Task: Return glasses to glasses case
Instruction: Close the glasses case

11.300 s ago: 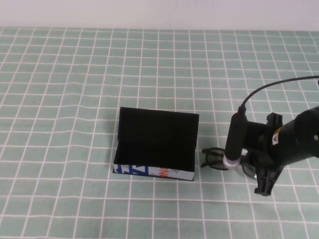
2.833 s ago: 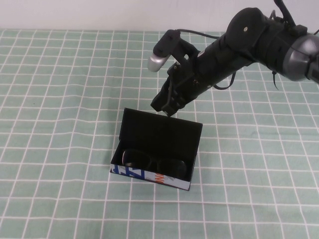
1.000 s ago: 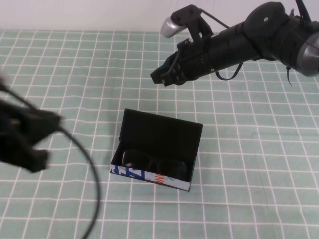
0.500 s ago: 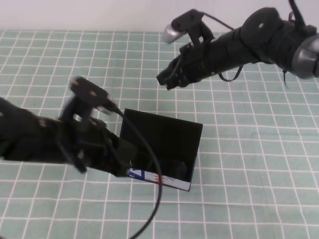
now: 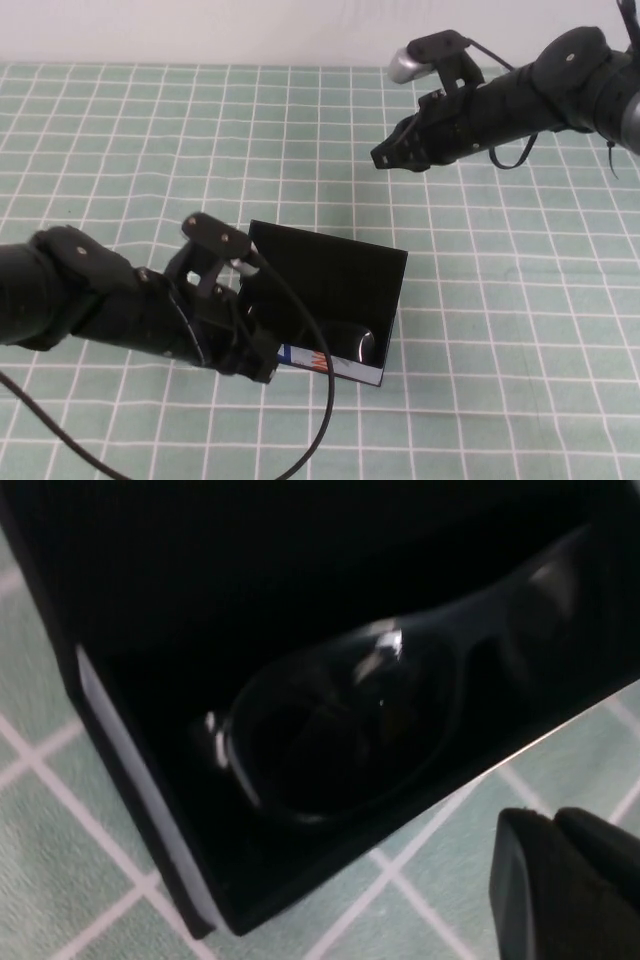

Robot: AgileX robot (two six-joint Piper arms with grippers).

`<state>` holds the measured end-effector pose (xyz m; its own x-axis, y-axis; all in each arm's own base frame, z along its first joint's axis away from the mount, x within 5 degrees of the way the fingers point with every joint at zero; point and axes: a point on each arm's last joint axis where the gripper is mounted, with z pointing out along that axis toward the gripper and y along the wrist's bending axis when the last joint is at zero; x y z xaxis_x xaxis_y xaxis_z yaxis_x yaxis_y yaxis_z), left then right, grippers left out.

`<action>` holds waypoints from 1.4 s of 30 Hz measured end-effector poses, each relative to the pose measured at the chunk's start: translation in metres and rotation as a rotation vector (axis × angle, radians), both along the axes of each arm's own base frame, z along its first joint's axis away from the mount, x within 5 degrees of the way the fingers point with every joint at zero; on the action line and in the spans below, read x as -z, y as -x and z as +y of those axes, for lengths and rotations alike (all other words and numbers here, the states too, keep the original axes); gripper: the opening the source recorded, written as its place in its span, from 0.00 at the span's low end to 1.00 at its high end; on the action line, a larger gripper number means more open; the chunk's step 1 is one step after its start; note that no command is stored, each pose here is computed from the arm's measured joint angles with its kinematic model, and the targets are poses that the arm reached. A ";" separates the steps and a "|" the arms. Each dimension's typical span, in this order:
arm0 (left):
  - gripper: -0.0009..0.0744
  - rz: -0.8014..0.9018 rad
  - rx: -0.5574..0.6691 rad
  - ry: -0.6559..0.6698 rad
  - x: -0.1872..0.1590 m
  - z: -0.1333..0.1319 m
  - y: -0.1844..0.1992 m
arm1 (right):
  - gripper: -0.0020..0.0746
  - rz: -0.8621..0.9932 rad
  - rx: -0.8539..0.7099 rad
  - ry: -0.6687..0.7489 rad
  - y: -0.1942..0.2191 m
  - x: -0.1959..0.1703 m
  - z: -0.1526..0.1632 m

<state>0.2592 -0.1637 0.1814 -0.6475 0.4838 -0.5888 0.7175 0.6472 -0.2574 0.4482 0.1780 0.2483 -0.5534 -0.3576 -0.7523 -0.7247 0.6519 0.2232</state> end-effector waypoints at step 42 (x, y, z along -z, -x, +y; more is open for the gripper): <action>0.01 0.023 -0.087 0.035 0.018 -0.004 -0.012 | 0.01 0.278 -0.373 -0.121 0.028 0.033 0.019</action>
